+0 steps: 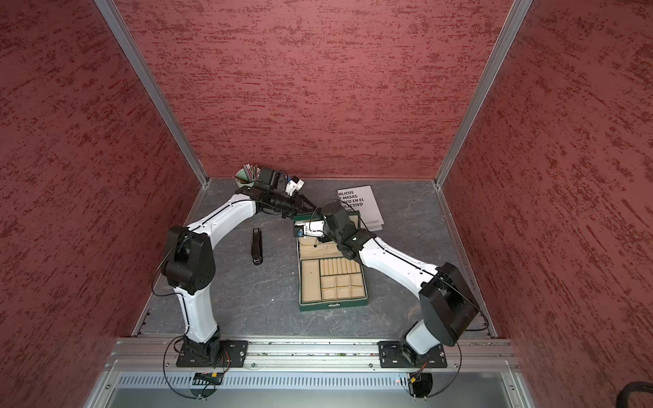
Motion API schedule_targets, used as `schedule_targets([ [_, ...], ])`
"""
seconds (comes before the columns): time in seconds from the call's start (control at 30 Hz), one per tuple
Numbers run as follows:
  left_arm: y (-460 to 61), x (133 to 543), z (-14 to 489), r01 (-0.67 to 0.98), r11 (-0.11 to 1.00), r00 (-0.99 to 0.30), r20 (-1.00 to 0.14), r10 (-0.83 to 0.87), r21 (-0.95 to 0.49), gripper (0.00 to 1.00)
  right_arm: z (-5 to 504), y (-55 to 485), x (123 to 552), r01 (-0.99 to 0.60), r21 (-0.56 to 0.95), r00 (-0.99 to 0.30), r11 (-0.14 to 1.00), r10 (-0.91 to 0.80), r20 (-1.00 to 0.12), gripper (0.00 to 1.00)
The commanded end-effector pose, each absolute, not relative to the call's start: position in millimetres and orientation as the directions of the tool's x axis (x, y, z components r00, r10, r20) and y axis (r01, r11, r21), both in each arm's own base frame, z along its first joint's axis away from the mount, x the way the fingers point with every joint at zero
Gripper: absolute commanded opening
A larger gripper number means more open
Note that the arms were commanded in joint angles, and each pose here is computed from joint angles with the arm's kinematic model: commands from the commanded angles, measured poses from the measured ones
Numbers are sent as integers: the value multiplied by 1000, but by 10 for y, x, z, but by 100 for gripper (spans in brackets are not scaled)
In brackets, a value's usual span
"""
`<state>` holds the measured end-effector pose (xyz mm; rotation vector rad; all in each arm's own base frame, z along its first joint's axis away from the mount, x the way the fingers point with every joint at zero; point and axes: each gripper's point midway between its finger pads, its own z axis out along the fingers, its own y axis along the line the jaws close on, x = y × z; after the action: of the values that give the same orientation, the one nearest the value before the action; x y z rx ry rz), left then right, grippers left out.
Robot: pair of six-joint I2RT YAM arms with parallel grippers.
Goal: Put jewelry chain into jewelry box
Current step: Close the fastener on the jewelry box, then reset both arms
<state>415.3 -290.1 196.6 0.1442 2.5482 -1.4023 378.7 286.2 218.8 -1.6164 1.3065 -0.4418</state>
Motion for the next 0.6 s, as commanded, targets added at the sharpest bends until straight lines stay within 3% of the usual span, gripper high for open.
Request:
schedule_targets([
  [0.0, -2904, 4086, 2121, 224, 541, -960, -279, -20, -810, 41, 2540, 2768, 3775, -488, -857, 329, 164, -875, -355, 71],
  [0.23, -2795, 4128, 2230, 229, 593, -950, -311, -38, -772, 46, 3074, 2503, 3672, -442, -817, 260, 370, -819, -511, 80],
  [0.37, -2694, 4134, 2405, 242, 626, -934, -354, -59, -742, 53, 3451, 2257, 3598, -385, -655, 148, 650, -657, -739, 84],
  [0.43, -2596, 4127, 2548, 247, 650, -916, -392, -86, -718, 66, 3656, 2059, 3472, -343, -468, 93, 815, -466, -880, 89],
  [0.47, -2539, 4112, 2608, 245, 666, -905, -412, -103, -705, 75, 3720, 1929, 3411, -308, -361, 68, 880, -358, -931, 97],
  [0.53, -2371, 4070, 2753, 235, 704, -872, -465, -153, -671, 99, 3726, 1691, 3275, -250, -155, 30, 956, -152, -988, 99],
  [0.57, -2263, 4043, 2798, 218, 728, -852, -490, -183, -650, 100, 3683, 1616, 3205, -242, -98, 21, 965, -96, -995, 99],
])
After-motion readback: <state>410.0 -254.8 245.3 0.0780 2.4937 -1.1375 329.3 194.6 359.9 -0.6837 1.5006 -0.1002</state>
